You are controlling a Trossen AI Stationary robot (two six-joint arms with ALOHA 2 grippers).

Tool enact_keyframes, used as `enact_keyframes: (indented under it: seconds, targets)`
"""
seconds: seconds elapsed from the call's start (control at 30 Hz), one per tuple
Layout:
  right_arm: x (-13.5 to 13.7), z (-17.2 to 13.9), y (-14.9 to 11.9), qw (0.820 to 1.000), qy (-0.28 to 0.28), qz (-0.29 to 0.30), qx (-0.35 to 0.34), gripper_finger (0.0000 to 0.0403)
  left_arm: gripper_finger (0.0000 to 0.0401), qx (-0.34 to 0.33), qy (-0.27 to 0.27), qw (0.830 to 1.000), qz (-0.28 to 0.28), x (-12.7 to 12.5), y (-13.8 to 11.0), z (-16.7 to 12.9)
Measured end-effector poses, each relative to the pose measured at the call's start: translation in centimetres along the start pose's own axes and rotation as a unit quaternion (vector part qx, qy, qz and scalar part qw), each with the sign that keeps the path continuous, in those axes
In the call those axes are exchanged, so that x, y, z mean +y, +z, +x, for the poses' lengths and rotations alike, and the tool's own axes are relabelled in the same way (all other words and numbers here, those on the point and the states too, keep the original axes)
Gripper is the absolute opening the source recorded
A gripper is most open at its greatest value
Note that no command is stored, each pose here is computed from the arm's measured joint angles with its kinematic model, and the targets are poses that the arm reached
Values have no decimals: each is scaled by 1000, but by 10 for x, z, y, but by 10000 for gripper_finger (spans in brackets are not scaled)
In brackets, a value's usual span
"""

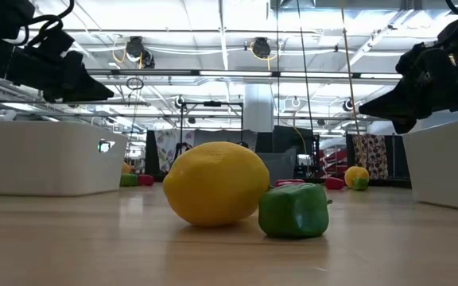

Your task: Sort produce into baskets

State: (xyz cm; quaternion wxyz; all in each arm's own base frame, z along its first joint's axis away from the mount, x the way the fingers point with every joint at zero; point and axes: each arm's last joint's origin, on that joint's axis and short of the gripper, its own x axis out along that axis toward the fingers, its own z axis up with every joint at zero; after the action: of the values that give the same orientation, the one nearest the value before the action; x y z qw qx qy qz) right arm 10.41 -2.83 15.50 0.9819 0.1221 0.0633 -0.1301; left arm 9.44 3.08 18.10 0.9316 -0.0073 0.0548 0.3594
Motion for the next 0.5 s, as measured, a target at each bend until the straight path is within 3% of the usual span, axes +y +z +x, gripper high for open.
enact_keyframes:
  seconds: [0.3, 0.5]
  targets:
    - [1, 0, 3, 1000, 3, -1, -13, 0, 166, -2, 0, 1000, -5, 0, 1, 0]
    - [4, -2, 17, 996, 18, -10, -89, 0, 166, 0, -25, 982, -185, -1, 1, 0]
